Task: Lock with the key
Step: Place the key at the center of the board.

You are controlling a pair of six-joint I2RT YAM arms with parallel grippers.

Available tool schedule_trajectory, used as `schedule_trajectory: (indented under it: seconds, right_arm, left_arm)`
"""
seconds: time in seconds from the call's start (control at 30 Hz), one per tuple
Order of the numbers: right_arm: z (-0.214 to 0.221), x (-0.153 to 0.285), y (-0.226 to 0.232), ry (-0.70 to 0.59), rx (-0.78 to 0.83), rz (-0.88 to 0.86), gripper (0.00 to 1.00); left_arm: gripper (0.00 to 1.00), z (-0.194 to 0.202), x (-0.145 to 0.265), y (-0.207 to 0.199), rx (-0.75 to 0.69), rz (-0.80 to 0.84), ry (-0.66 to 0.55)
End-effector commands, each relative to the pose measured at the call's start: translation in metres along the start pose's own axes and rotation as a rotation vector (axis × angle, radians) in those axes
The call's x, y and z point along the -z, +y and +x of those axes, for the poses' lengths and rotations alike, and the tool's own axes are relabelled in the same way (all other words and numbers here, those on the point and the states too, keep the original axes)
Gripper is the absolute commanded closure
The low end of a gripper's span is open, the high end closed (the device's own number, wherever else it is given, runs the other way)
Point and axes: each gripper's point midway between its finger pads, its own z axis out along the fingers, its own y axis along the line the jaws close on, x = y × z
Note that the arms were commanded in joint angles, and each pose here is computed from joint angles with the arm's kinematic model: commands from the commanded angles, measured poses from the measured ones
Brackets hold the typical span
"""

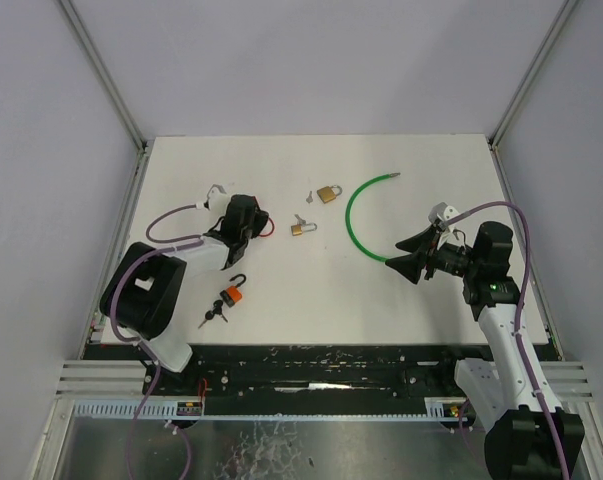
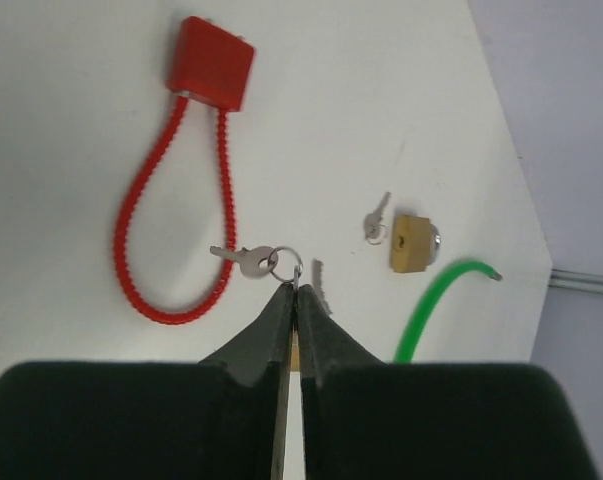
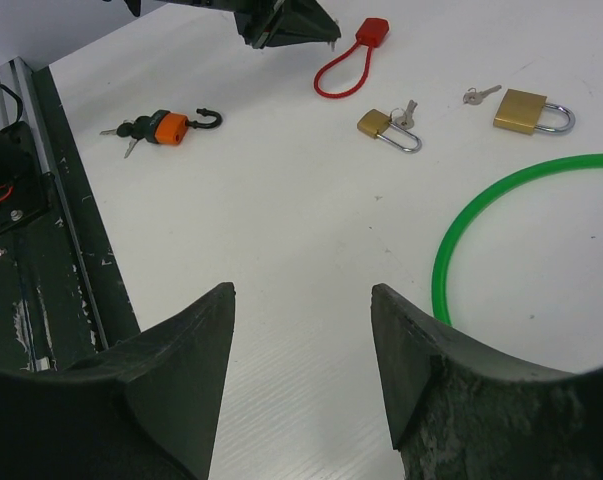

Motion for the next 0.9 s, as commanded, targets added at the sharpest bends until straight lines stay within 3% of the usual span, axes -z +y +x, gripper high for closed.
schedule_trajectory:
  seconds: [0.0,0.3,0.6,0.87]
  right_arm:
    - [-0.013,0.002,-0.002,-0.027,0.050,0.011,0.37]
    - [-0.014,0.003,-0.001,-0.034,0.049,0.009,0.37]
    - [-0.014,0.003,0.000,-0.037,0.048,0.008,0.37]
    - [-0.014,0.004,0.000,-0.038,0.055,0.008,0.37]
  left_arm:
    - [1.00,-0.004,-0.009,0.021,0.043,-0.102,0.008]
    - [0.90,-0.007,-0.013,0.035,0.095,-0.153,0.021]
    - [0.69,-0.007,-0.015,0.038,0.114,-0.157,0.043]
    - [0.67,-0.010,0.001,0.025,0.082,-0.062,0.064]
